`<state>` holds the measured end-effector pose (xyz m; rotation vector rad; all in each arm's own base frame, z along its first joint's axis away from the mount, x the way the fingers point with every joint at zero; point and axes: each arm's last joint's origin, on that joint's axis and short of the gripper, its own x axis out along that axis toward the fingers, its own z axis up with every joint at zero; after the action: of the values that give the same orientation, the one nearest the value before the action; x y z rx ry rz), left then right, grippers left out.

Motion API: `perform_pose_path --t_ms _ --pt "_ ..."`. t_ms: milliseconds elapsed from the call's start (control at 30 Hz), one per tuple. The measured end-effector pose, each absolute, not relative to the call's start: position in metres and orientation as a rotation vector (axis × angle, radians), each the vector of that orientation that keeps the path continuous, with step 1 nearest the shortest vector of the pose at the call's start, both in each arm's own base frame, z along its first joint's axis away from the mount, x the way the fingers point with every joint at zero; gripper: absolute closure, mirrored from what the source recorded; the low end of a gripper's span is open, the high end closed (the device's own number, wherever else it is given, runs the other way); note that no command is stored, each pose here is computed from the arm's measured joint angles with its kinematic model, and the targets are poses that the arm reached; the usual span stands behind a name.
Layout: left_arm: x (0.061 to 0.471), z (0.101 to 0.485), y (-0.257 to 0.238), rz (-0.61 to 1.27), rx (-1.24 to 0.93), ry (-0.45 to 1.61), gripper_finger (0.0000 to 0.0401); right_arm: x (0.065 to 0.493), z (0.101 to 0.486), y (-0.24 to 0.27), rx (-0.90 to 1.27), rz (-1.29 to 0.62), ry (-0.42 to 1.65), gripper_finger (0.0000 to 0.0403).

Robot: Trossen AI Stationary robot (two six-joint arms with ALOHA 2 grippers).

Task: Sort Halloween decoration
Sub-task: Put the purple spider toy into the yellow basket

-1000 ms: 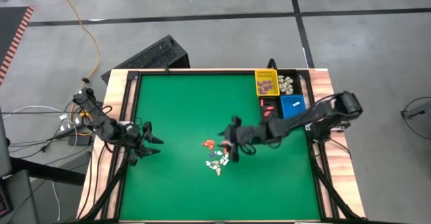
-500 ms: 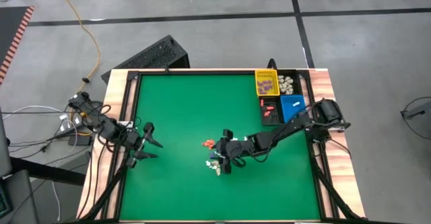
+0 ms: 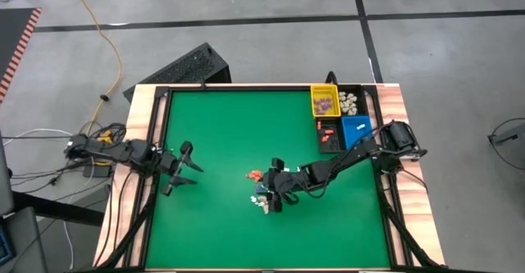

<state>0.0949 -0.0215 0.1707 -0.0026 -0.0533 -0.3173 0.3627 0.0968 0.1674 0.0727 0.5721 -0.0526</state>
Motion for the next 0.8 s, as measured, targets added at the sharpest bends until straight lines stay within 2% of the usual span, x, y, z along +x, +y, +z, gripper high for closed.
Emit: perform_pose_path --t_ms 167,633,800 --pt "0.0959 0.171 -0.0156 -0.263 0.005 -0.059 0.0221 0.3609 0.1646 0.0966 0.084 -0.062 0.603 0.0163" --pt "0.096 0.172 -0.0116 -0.315 -0.022 -0.066 0.0221 0.3623 0.1663 0.0949 0.044 -0.098 0.571 0.0164" --pt "0.0955 0.1725 -0.0129 -0.366 -0.023 -0.071 0.0221 0.3631 0.165 0.0948 0.026 -0.101 0.568 0.0176"
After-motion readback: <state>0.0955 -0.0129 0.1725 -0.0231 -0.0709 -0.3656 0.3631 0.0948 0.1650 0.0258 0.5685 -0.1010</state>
